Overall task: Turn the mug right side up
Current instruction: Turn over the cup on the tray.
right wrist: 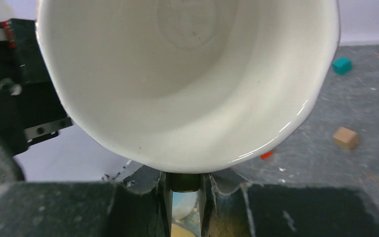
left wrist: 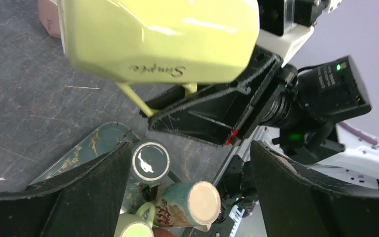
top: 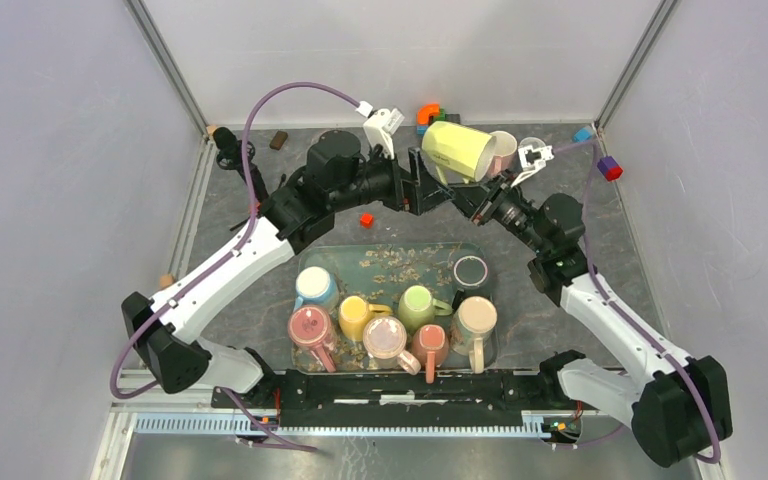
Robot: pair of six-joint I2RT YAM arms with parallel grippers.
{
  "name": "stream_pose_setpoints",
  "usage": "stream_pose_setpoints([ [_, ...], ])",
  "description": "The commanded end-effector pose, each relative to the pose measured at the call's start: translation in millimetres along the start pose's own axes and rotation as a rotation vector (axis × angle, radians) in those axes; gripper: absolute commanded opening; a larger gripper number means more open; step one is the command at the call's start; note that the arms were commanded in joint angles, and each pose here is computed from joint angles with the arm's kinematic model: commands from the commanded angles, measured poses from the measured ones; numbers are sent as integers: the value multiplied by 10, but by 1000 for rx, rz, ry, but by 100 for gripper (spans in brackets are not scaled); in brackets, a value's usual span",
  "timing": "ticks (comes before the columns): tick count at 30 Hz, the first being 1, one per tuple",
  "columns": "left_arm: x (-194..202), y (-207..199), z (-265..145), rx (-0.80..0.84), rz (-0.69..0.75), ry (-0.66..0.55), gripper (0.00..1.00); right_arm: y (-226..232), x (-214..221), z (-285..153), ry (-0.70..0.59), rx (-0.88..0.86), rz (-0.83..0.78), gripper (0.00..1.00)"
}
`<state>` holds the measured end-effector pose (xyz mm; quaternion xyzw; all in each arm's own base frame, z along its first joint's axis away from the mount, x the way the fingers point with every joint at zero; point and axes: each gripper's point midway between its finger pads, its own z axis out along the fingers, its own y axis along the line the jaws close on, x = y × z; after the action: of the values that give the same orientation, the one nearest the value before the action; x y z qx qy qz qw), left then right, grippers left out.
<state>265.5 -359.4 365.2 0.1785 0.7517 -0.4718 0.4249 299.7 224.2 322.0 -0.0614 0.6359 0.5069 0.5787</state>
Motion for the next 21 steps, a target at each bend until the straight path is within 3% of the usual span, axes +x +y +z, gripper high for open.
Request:
stream_pose_setpoints([
  [1, -43, 35, -185, -31, 77, -34, 97, 49, -419, 107, -62, 55, -171, 0],
  [10, 202, 238, -400, -120, 91, 15, 100, -747, -488, 19, 22, 371, -213, 0],
  [21, 575, 423, -547, -151, 110, 87, 100, -2020, -591, -888, 130, 902, -206, 0],
])
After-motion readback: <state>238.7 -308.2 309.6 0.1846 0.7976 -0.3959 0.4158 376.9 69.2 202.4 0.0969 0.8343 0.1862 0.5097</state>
